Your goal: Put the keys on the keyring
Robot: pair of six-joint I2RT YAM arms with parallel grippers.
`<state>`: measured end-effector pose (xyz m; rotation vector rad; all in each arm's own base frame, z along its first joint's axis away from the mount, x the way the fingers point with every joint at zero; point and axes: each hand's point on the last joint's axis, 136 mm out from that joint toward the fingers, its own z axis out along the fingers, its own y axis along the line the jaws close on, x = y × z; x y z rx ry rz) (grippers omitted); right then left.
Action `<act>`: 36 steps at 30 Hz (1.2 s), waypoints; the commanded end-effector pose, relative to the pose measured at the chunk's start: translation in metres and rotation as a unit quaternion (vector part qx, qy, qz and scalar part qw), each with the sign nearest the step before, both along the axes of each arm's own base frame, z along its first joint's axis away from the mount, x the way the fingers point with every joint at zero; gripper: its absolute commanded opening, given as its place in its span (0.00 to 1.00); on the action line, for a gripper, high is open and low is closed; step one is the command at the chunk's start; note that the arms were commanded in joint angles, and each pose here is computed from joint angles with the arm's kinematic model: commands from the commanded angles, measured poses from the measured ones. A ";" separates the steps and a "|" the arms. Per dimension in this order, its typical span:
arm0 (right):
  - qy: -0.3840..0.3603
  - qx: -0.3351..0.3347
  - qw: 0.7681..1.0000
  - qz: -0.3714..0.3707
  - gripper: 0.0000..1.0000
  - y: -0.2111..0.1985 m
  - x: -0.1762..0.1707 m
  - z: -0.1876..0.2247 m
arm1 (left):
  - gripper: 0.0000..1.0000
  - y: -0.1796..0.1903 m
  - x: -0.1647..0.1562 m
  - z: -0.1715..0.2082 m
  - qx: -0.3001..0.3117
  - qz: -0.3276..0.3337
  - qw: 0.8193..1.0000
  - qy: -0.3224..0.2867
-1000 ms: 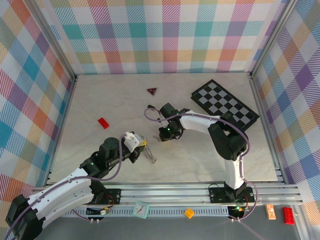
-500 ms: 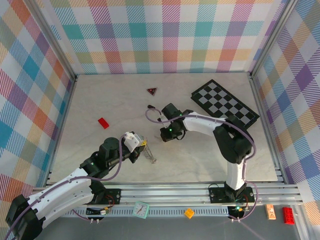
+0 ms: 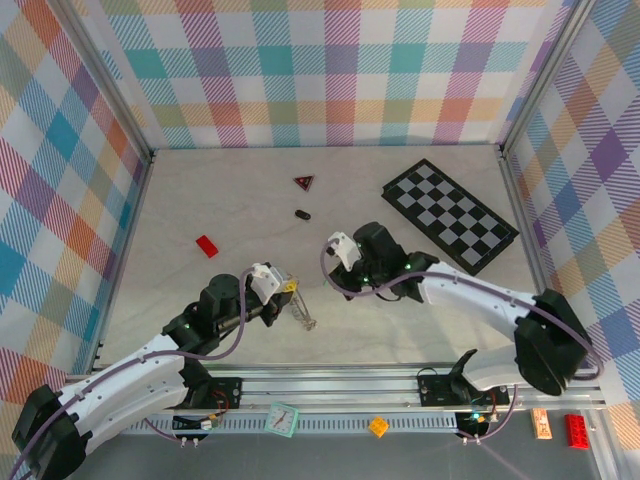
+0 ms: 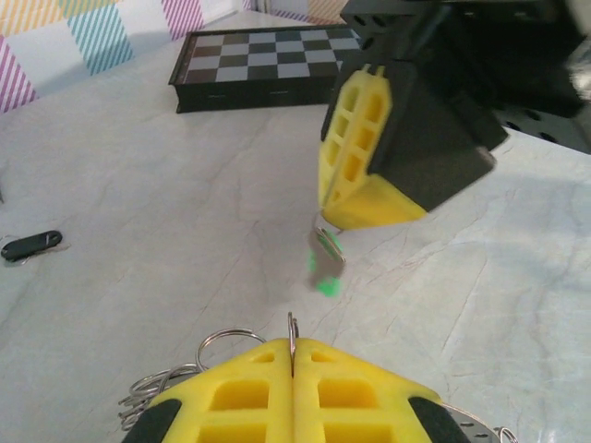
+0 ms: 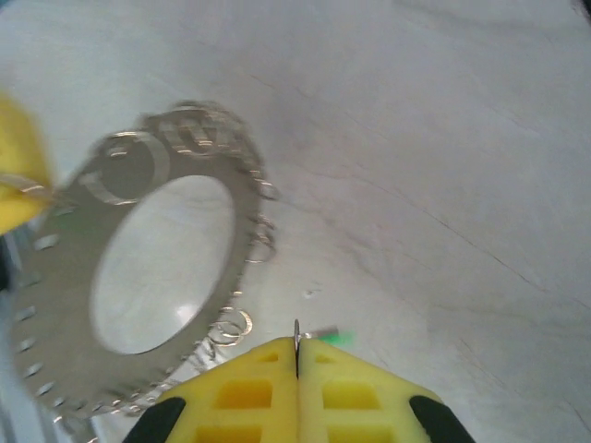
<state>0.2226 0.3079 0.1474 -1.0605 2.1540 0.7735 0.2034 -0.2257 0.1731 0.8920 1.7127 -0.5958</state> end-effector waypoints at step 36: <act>-0.097 0.089 0.977 0.166 0.00 0.046 -0.046 0.050 | 0.00 -0.020 -0.010 0.017 -0.022 -0.073 0.996 -0.040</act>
